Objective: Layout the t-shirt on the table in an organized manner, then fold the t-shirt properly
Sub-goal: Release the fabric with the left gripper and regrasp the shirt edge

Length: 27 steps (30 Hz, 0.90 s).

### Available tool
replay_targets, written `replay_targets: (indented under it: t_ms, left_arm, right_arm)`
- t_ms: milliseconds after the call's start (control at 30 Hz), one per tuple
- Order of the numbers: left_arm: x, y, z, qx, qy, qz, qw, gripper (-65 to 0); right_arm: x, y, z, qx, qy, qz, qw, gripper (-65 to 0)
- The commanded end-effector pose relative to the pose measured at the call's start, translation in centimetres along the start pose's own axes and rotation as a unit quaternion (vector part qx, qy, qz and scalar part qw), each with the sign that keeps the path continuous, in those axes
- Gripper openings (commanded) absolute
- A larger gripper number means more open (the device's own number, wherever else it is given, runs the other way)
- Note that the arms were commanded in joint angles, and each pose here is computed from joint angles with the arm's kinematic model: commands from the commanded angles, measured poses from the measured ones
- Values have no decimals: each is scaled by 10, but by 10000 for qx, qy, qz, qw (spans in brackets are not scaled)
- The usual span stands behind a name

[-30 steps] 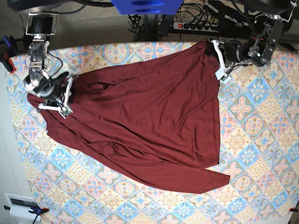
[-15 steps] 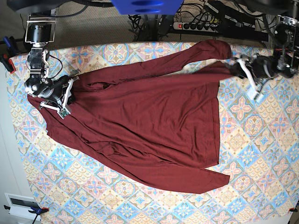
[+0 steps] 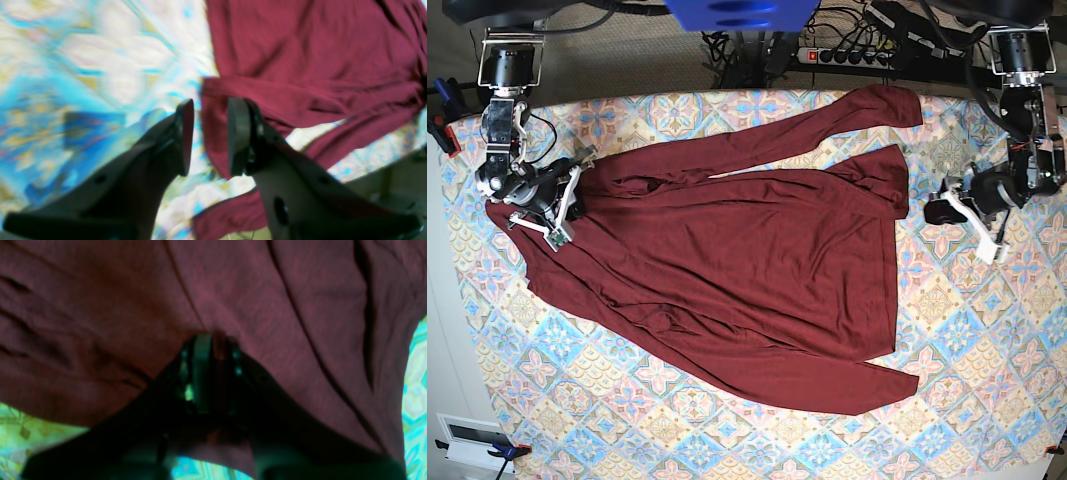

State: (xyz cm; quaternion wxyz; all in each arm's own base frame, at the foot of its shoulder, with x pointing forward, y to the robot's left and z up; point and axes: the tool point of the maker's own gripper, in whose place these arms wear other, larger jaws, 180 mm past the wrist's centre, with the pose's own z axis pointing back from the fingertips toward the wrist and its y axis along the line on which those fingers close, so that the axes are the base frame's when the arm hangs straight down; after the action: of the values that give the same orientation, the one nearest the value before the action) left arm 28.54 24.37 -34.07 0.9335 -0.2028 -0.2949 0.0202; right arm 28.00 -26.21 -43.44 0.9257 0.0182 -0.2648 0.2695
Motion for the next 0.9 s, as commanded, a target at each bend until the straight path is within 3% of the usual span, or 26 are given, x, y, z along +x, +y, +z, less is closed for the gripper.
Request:
replay_targets:
  t_ms: [0,167,333,467,667,733,867]
  left_arm:
    - [27,4,10,99,-342,-160,9992,-477]
    - [13,2,-3,109,-141,-128,9998,-477]
    - [-28,-30,-33,-259,616,-493,9965,-476]
    - [-39,-42,-42,-413,698,-389,9959,-476]
    - [-64,-40,-60,-212,905,-316,9952,-486]
    - [-73,-50,-65,-305,1014,-363,9937,-518]
    - [-86,-76,-58,-595,1126,-862,9881,-650]
  right_arm:
    - [-46,-13,8,-218,1016,194,9944,-575]
    - [-48,-20,22,-423,863,122,9953,-575]
    - [-20,-24,33,-609,554,381,9959,-575]
    - [-19,-23,33,-612,548,388,9959,-575]
    - [-18,-22,33,-604,532,394,9960,-575]
    - [-18,-22,33,-604,532,394,9960,-575]
    - [-17,-22,33,-607,527,399,9960,-575]
